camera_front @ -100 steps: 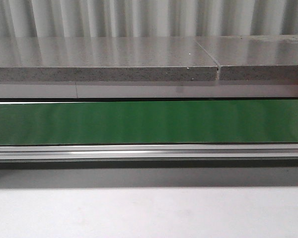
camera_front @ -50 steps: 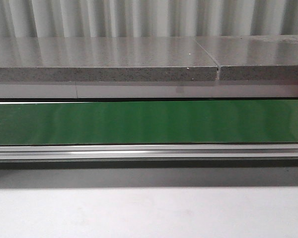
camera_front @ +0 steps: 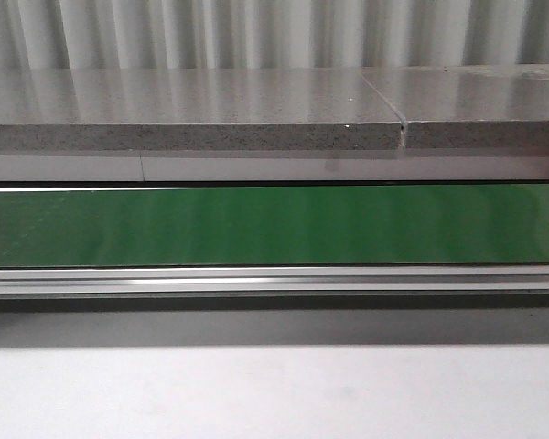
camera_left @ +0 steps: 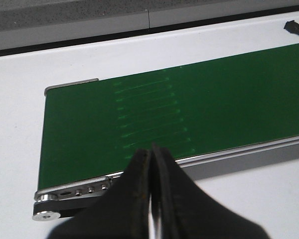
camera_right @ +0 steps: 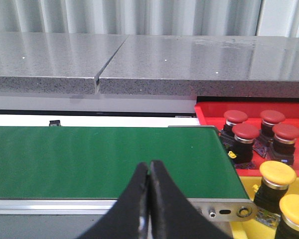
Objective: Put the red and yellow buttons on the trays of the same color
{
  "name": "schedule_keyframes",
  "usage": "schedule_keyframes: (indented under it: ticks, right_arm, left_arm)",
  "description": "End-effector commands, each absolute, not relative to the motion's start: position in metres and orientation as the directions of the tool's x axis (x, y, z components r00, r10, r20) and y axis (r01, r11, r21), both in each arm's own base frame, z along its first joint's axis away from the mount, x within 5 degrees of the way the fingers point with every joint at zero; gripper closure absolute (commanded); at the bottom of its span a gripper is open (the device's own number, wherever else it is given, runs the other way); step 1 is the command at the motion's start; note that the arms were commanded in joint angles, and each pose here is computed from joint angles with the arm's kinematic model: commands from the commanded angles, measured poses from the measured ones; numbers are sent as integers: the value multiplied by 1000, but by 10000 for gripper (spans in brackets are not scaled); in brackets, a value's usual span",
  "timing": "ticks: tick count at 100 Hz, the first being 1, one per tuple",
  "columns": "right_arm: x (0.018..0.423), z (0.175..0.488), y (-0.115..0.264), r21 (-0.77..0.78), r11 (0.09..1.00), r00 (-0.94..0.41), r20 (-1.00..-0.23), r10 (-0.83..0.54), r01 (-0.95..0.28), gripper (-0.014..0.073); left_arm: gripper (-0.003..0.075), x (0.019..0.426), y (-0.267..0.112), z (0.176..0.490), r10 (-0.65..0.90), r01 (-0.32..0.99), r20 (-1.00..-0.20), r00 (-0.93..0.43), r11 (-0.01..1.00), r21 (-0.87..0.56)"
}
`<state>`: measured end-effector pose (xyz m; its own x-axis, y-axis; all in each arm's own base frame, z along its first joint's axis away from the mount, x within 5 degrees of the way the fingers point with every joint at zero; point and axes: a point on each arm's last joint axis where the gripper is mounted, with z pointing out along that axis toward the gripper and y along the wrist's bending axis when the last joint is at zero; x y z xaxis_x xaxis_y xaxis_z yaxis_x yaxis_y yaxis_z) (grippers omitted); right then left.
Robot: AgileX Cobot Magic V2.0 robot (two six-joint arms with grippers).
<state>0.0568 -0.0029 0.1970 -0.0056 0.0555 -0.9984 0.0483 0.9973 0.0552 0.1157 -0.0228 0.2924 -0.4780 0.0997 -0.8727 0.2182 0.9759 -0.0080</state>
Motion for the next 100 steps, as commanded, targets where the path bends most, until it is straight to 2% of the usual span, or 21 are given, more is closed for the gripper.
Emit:
schedule_keyframes:
  ticks: [1, 68, 81, 94, 100]
  right_arm:
    - [55, 207, -2, 46, 998, 92, -995, 42, 38, 662]
    - [55, 207, -2, 46, 998, 92, -995, 42, 38, 662]
    - [55, 207, -2, 46, 998, 92, -995, 42, 38, 662]
    - [55, 207, -2, 46, 998, 92, -995, 42, 38, 662]
    - [55, 207, -2, 46, 998, 92, -995, 42, 38, 662]
  left_arm:
    - [740, 120, -24, 307, 83, 217, -915, -395, 976, -5]
    - [740, 119, -24, 306, 83, 217, -915, -395, 976, -5]
    - [740, 109, -22, 308, 64, 209, -937, -342, 978, -10]
    - [740, 100, -18, 299, -48, 154, -955, -291, 983, -97]
    - [740, 96, -15, 293, -20, 144, -968, -251, 988, -58]
